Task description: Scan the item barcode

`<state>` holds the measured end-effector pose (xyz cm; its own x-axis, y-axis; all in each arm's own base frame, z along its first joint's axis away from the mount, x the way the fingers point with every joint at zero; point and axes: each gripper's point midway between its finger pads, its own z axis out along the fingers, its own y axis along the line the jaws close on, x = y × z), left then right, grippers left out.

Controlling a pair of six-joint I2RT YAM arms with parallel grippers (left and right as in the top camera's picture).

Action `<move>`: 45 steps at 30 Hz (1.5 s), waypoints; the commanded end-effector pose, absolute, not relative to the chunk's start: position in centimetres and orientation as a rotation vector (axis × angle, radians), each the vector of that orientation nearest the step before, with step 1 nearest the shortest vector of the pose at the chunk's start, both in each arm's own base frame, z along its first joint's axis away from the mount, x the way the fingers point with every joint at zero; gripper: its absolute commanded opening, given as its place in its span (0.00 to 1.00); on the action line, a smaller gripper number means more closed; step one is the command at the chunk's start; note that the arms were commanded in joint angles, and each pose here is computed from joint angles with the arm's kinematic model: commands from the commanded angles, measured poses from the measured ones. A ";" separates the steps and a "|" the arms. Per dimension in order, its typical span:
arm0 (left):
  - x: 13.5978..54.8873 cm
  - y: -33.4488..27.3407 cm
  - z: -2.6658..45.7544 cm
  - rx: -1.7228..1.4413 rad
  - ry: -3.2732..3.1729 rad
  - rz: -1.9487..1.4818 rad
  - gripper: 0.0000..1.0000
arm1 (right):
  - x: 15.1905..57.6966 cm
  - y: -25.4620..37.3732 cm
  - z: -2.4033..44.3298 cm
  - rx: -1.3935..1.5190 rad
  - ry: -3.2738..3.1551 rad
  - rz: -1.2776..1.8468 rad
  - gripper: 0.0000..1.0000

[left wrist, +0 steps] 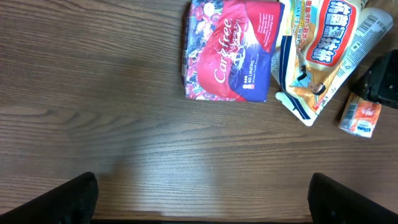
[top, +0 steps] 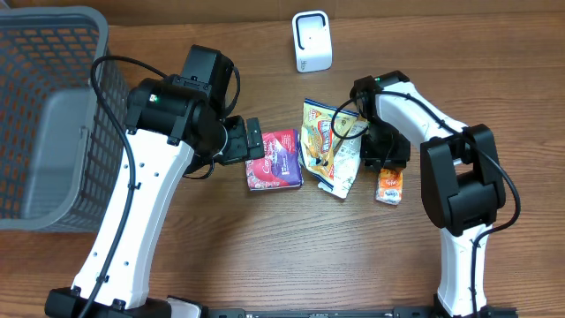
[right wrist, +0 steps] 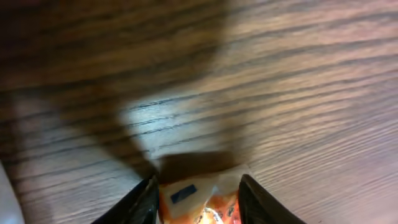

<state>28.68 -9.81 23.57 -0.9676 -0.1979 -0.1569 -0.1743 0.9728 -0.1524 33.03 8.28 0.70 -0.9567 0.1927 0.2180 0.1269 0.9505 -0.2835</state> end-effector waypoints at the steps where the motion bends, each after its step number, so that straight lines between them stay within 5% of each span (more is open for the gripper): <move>1: 28.9 -9.6 24.3 -0.257 2.920 -0.197 1.00 | 32.9 7.7 0.5 -0.274 -2.857 0.453 0.31; 3: 28.9 -9.6 24.3 -0.257 2.920 -0.197 1.00 | 32.7 7.6 0.7 -0.276 -2.848 0.449 0.23; 5: 28.9 -9.6 24.3 -0.257 2.920 -0.197 1.00 | 32.9 7.7 1.6 -0.291 -2.836 0.422 0.04; 19: 28.9 -9.6 24.3 -0.257 2.920 -0.197 1.00 | 33.9 3.6 8.2 -0.511 -2.781 0.333 0.09; 24: 28.9 -9.6 24.3 -0.257 2.920 -0.197 1.00 | 34.2 1.4 14.3 -0.725 -2.933 0.248 0.10; 28: 28.9 -9.6 24.3 -0.257 2.920 -0.197 1.00 | 33.0 0.7 19.0 -0.800 -3.061 0.181 0.15; 29: 28.9 -9.6 24.3 -0.257 2.920 -0.197 1.00 | 32.4 0.6 19.9 -0.824 -3.087 0.165 0.27; 30: 28.9 -9.6 24.3 -0.257 2.920 -0.197 1.00 | 31.5 0.4 20.6 -0.885 -3.107 0.143 0.57; 31: 28.9 -9.6 24.3 -0.257 2.920 -0.197 1.00 | 30.7 0.5 20.4 -0.896 -3.120 0.106 0.73; 34: 28.9 -9.6 24.3 -0.257 2.920 -0.197 1.00 | 28.9 1.8 18.6 -0.894 -3.113 -0.031 0.93; 45: 28.9 -9.6 24.3 -0.257 2.920 -0.197 1.00 | 26.1 9.4 6.5 -0.909 -2.814 -0.997 0.76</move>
